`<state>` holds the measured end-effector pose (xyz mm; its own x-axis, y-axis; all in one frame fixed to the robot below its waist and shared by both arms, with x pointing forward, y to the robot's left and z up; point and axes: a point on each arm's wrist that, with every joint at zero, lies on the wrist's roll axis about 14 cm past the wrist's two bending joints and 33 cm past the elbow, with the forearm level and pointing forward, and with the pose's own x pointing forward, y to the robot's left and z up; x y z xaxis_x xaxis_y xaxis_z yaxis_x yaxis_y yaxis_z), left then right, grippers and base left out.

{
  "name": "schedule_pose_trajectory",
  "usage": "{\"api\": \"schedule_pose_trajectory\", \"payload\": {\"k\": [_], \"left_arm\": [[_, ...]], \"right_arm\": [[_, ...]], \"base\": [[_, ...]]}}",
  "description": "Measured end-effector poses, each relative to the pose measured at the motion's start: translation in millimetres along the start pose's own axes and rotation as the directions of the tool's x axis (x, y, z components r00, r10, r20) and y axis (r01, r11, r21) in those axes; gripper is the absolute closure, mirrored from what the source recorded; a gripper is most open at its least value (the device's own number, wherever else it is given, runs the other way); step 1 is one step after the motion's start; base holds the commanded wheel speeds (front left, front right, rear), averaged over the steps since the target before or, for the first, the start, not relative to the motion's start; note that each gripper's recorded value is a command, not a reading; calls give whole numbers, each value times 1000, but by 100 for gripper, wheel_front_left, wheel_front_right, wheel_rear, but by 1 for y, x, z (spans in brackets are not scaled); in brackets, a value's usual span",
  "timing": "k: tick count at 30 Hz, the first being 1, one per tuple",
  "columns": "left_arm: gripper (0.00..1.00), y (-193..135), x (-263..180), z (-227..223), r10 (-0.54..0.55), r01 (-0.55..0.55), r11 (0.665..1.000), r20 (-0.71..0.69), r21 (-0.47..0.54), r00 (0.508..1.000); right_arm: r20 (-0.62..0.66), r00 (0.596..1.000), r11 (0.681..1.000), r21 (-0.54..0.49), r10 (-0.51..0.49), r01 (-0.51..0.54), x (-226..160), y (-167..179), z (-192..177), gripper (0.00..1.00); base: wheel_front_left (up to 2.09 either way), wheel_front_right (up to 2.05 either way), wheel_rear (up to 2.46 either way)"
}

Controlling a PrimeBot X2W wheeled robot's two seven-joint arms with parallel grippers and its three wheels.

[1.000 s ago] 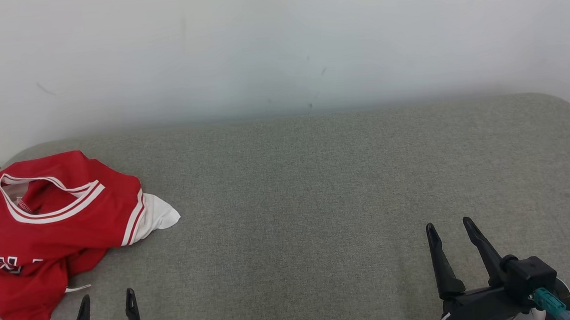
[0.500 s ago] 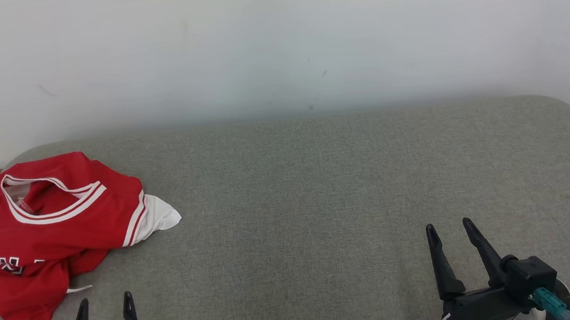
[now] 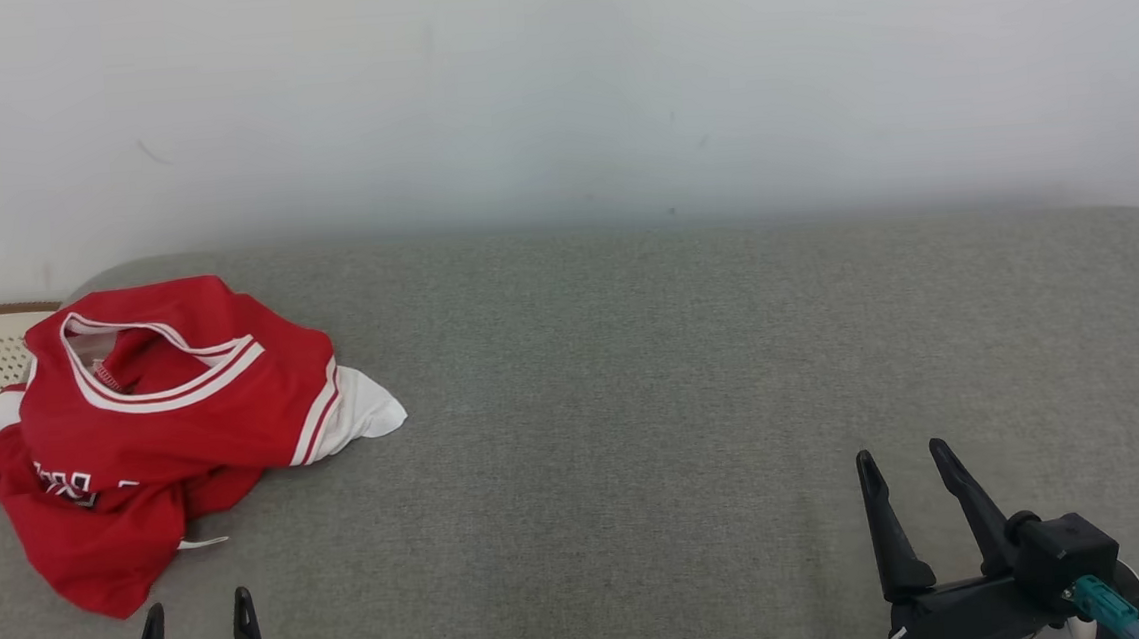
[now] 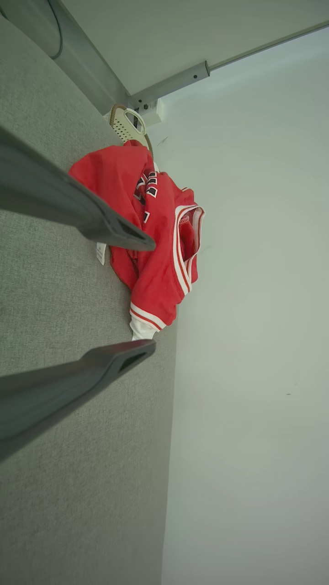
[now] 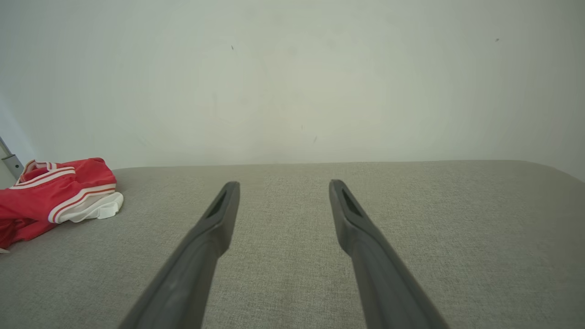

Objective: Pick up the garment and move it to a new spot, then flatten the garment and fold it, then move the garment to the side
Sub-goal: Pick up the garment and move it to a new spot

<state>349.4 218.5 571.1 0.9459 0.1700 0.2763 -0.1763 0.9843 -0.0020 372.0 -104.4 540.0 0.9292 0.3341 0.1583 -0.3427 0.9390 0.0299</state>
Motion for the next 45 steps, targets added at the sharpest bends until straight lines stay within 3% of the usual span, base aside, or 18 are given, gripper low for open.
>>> {"api": "schedule_pose_trajectory", "payload": {"k": [12, 29, 45], "left_arm": [[0, 55, -29, 5, 153, -153, 987, -2, 47, 988], [0, 127, -87, 20, 368, -368, 923, 22, 114, 930], [0, 157, -118, 30, 453, -455, 880, 44, 137, 890]], "right_arm": [[-26, 990, 991, 25, 135, -135, 19, 42, -10, 0], [-28, 941, 940, 55, 338, -336, 39, 113, -15, 0], [-26, 902, 901, 73, 431, -428, 44, 151, -18, 0]], "base": [[0, 0, 0], [0, 0, 0], [0, 0, 0]]}}
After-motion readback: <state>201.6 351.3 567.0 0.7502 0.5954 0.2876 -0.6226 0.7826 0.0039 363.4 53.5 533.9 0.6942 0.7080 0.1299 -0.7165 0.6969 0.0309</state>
